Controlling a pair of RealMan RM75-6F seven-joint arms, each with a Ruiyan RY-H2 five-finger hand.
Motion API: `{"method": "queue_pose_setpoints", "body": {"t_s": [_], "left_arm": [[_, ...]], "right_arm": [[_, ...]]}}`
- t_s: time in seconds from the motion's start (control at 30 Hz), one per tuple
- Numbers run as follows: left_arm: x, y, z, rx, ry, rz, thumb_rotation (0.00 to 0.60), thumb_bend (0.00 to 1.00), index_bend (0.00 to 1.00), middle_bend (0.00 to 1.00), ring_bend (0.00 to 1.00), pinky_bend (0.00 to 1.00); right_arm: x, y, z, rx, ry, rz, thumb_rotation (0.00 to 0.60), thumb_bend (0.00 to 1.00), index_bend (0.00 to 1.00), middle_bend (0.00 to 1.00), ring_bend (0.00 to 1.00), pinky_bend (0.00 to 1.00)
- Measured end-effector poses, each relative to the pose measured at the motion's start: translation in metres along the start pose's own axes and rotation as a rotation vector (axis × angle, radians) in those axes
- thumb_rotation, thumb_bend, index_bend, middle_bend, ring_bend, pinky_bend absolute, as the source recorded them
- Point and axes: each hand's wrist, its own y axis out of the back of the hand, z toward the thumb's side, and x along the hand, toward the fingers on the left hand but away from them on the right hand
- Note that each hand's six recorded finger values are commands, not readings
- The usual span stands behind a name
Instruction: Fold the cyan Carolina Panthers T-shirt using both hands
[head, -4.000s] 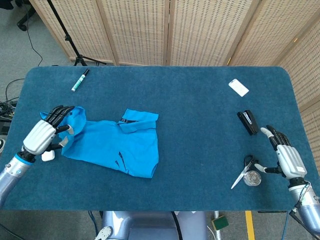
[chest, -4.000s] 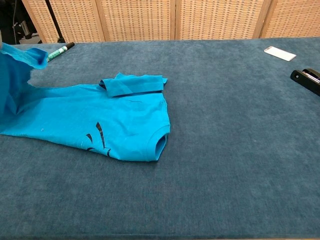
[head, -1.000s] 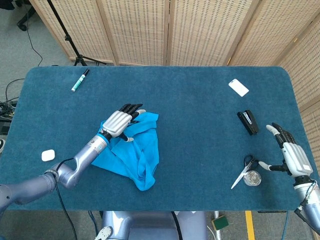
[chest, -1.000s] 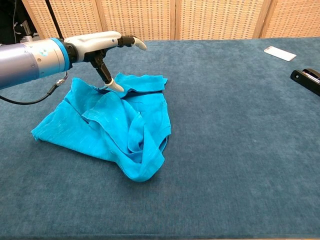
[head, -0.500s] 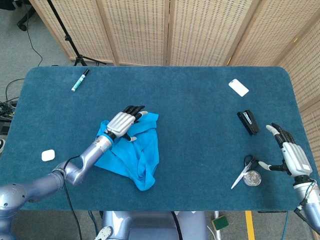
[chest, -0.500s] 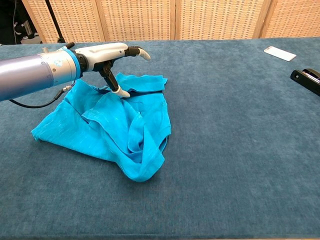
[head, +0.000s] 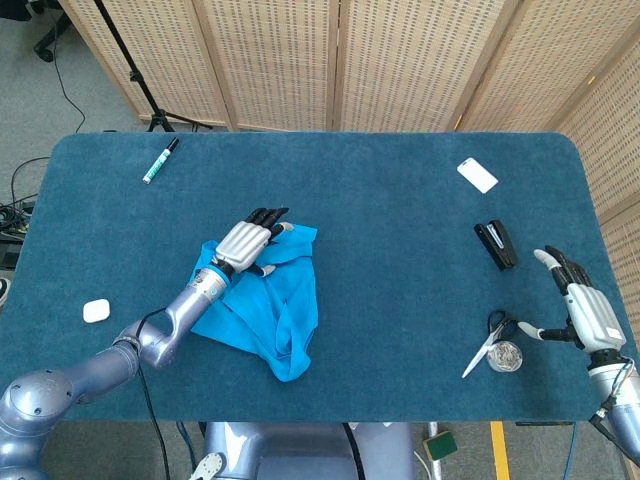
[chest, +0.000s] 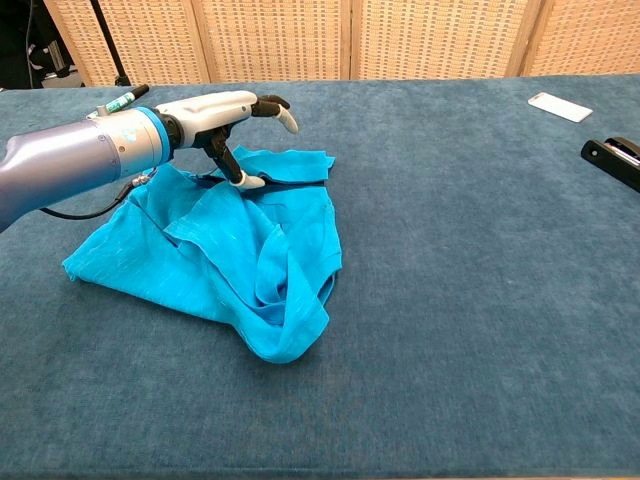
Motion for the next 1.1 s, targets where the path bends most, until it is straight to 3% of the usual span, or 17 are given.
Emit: {"method": "queue_pose_setpoints", "body": {"t_s": [0.4,0.63,0.87,1.1], "left_arm": [[0.022,0.010,-0.017,0.048,0.067,0.015,0.600,0.32,0.25,0.00,0.00,0.00],[0.042,0.031,-0.025,0.061,0.132,0.072,0.600,0.30,0.25,0.00,0.00,0.00],[0.061,0.058,-0.018,-0.018,0.166,0.170,0.600,0.22,0.03,0.00,0.00,0.00],[0.060,0.073,-0.019,-0.100,0.158,0.227,0.600,0.16,0.00,0.00,0.00,0.00]], "right_arm": [[-0.003,0.001,-0.004,-0.006,-0.016,0.002,0.600,0.00,0.00,0.00,0.00,0.00],[-0.004,0.001,-0.007,-0.010,-0.025,0.004,0.600,0.00,0.00,0.00,0.00,0.00],[-0.004,0.001,-0.007,-0.011,-0.027,0.006,0.600,0.00,0.00,0.00,0.00,0.00],[-0.004,0.001,-0.006,-0.011,-0.023,0.008,0.600,0.00,0.00,0.00,0.00,0.00]]}}
